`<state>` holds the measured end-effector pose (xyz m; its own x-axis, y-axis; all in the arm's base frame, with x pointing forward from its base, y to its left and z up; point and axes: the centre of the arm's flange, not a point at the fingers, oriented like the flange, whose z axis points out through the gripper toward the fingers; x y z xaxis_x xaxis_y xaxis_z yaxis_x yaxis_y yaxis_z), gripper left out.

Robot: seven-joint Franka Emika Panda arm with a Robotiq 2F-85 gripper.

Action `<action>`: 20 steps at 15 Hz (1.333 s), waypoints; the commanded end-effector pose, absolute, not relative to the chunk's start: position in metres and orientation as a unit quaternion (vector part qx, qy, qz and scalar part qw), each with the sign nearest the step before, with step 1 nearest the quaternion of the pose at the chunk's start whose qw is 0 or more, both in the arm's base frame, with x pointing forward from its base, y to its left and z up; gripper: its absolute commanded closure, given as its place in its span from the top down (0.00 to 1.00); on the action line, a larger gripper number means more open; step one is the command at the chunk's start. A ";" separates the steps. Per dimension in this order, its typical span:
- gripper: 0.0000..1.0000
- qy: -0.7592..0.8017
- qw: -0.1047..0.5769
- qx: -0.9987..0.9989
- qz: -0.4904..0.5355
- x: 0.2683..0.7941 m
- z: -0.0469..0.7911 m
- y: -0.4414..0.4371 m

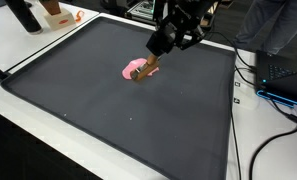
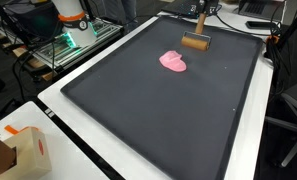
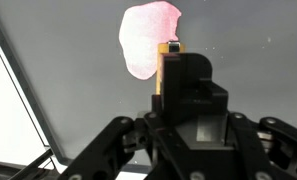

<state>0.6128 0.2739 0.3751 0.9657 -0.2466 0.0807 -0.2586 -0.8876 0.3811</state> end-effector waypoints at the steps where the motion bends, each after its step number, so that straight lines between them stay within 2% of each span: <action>1: 0.23 -0.135 0.158 0.978 0.013 0.614 0.387 0.249; 9: 0.23 -0.119 0.097 0.988 -0.015 0.618 0.405 0.189; 20: 0.23 0.050 0.080 0.996 0.009 0.583 0.433 0.126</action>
<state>0.6151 0.1454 0.4207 0.9999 -0.0024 -0.0119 -0.0001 -0.9818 0.1898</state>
